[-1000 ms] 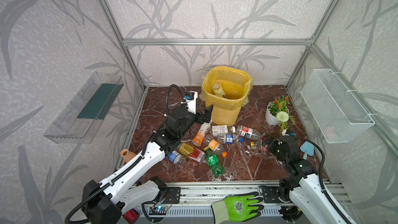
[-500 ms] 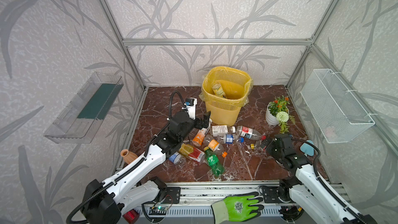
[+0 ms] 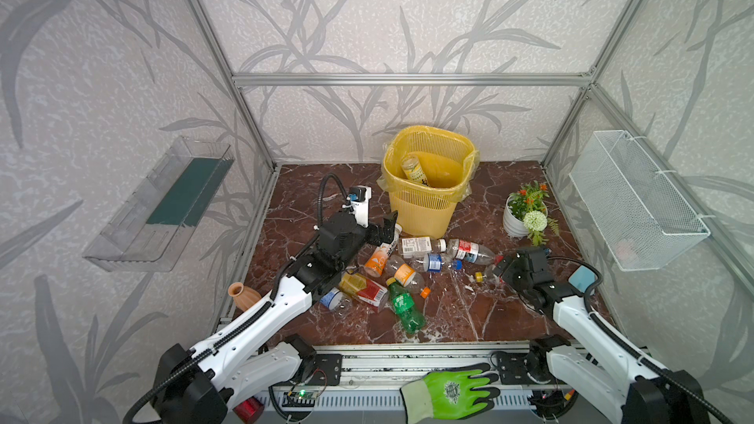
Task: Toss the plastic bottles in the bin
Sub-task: 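Close the right gripper on the crushed clear red-label bottle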
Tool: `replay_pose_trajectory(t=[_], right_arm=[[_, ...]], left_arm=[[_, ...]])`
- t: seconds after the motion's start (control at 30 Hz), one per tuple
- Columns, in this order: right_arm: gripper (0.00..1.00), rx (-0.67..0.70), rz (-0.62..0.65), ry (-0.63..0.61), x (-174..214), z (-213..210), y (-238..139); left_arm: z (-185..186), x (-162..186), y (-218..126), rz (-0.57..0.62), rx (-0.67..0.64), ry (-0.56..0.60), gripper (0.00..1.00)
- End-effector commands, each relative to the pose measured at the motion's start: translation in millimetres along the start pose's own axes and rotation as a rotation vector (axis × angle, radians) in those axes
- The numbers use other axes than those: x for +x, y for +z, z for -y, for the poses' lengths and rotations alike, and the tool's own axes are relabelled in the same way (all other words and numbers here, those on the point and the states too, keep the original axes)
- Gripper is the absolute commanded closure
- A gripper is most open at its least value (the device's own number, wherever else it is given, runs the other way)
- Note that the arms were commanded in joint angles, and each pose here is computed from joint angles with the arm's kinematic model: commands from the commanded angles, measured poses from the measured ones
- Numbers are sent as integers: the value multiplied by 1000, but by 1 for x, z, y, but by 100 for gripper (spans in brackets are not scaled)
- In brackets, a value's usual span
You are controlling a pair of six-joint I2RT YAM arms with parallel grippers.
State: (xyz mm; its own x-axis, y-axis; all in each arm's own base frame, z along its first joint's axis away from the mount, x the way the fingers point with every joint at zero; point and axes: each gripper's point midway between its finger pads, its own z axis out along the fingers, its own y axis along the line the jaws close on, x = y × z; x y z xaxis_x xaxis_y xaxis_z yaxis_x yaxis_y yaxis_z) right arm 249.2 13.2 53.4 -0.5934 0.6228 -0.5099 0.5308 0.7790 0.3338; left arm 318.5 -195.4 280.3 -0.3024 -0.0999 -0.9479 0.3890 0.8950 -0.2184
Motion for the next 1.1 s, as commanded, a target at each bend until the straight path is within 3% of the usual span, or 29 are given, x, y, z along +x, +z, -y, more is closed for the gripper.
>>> replay_pose_trajectory(t=[0.0,0.1,0.53,0.7,0.93,1.07], right_arm=[[10,-19,28,-35,-11,-7,-1],[17,-33,17,-53,-9,-8,2],[22,-70,-50,-102,6,-13,15],[32,-80,-66,-95,10,-14,16],[38,-99,-93,-102,16,-16,19],[37,-99,-115,-90,22,-15,23]], left_arm=[[-4,1,-4,6,-17,3,1],[-3,2,-3,3,-16,3,1],[-7,5,-3,-10,-35,4,1],[-7,5,-3,-15,-35,5,1],[-7,6,-2,-19,-39,3,1],[-8,6,-2,-21,-44,7,1]])
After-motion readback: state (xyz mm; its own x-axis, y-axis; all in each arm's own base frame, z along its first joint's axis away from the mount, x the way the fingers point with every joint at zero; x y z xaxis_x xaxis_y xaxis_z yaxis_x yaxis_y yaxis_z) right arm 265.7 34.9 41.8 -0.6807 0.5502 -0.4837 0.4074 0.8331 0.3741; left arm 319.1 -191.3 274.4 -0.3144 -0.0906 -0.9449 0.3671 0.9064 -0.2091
